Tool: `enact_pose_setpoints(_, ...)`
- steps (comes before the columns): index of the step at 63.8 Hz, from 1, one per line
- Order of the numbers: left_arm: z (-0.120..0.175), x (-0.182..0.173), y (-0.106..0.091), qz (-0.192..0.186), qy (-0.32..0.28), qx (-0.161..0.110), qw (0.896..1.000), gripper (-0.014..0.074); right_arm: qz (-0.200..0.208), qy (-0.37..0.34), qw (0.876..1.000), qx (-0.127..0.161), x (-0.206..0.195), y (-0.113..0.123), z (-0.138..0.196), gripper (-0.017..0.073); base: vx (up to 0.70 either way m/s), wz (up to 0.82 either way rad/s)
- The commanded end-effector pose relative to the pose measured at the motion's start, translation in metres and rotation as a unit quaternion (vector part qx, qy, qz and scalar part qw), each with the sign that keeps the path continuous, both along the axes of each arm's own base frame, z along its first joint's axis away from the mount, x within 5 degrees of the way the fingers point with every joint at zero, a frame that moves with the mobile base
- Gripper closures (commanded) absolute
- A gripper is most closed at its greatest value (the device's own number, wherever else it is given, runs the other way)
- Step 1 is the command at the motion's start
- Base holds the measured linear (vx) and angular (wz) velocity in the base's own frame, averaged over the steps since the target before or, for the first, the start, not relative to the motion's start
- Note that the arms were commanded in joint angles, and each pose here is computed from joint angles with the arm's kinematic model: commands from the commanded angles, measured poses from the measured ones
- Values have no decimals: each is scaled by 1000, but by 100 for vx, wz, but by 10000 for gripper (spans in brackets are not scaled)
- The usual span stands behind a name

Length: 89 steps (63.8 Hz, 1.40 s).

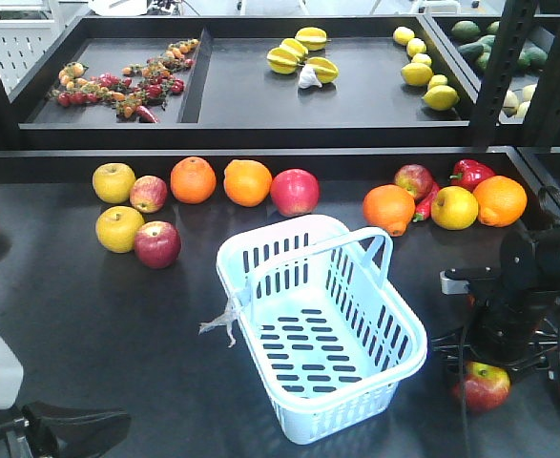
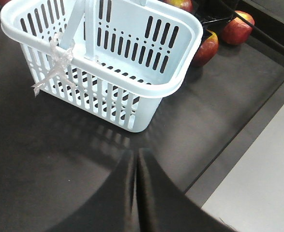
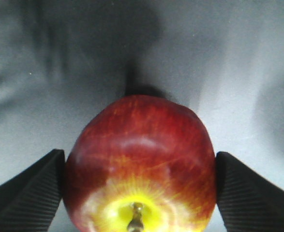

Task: Pick three apples into basket with both arms
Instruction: 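Reach the right gripper down and grasp a red apple beside the basket, then carry the red apple over the basket and lower it inside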

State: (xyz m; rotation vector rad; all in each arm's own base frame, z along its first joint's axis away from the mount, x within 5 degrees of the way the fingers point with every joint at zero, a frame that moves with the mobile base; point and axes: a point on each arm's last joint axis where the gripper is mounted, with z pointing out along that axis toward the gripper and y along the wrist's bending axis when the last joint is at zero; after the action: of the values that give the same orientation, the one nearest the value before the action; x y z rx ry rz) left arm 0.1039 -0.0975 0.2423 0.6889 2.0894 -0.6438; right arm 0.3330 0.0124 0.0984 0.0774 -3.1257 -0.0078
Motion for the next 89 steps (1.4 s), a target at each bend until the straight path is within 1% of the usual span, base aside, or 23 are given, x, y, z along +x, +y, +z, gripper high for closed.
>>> enact_pose_setpoints(1, 11, 4, -1, 16, -18, -25, 999, 601, 4, -34, 999, -4, 5, -1, 19, 88, 0, 0)
enact_pose_setpoints(8, 11, 4, -1, 16, -18, -25, 999, 601, 3, -33, 999, -5, 5, -2, 21, 165, 0, 0)
enact_pose_setpoints(14, 11, 4, -1, 15, -17, -25, 999, 601, 1, -43, 999, -9, 4, -2, 29, 243, 0, 0)
enact_pose_setpoints(17, 11, 4, -1, 15, -17, -25, 999, 601, 0, -51, 999, -11, 4, -4, 36, 286, 0, 0)
enact_pose_setpoints(24, 11, 4, -1, 15, -17, -25, 999, 601, -18, -74, 997, -13, 1, -12, 59, 347, 0, 0)
enact_pose_setpoints(30, 11, 4, -1, 15, -17, -25, 999, 601, -25, -96, 995, -13, -6, -19, 84, 369, 0, 0)
enact_pose_setpoints(34, 11, 4, -1, 15, -17, -25, 999, 601, -20, -116, 993, -15, -13, -19, 105, 373, 0, 0)
enact_pose_setpoints(39, 11, 4, -1, 16, -18, -25, 999, 601, -16, -151, 988, -9, -21, -16, 129, 372, 0, 0)
enact_pose_setpoints(42, 11, 4, -1, 16, -18, -25, 999, 601, -15, -178, 984, 7, -28, -13, 147, 372, 0, 0)
enact_pose_setpoints(45, 11, 4, -1, 16, -18, -25, 999, 601, -14, -204, 978, 35, -35, -7, 165, 372, 0, 0)
enact_pose_setpoints(49, 11, 4, -1, 16, -18, -25, 999, 601, 7, -229, 971, 66, -44, 1, 182, 372, 0, 0)
enact_pose_setpoints(50, 11, 4, -1, 16, -18, -25, 999, 601, 8, -239, 968, 82, -47, 5, 187, 372, 0, 0)
enact_pose_setpoints(57, 11, 4, -1, 15, -18, -24, 999, 601, 53, -269, 950, 149, -58, 31, 206, 372, 0, 0)
enact_pose_setpoints(62, 11, 4, -1, 15, -18, -24, 999, 601, 90, -269, 941, 184, -62, 54, 208, 372, 0, 0)
enact_pose_setpoints(64, 11, 4, -1, 15, -18, -24, 999, 601, 99, -265, 939, 195, -61, 61, 206, 372, 0, 0)
enact_pose_setpoints(68, 11, 4, -1, 15, -18, -24, 999, 601, 117, -258, 936, 207, -59, 78, 200, 372, 0, 0)
enact_pose_setpoints(74, 11, 4, -1, 15, -18, -24, 999, 601, 139, -256, 934, 209, -52, 100, 186, 372, 0, 0)
enact_pose_setpoints(79, 11, 4, -1, 15, -18, -24, 999, 601, 161, -253, 932, 204, -46, 118, 171, 372, 0, 0)
enact_pose_setpoints(83, 11, 4, -1, 15, -18, -24, 999, 601, 171, -242, 934, 198, -40, 127, 156, 369, 0, 0)
enact_pose_setpoints(89, 11, 4, -1, 15, -18, -24, 999, 601, 187, -231, 937, 183, -32, 134, 136, 358, 0, 0)
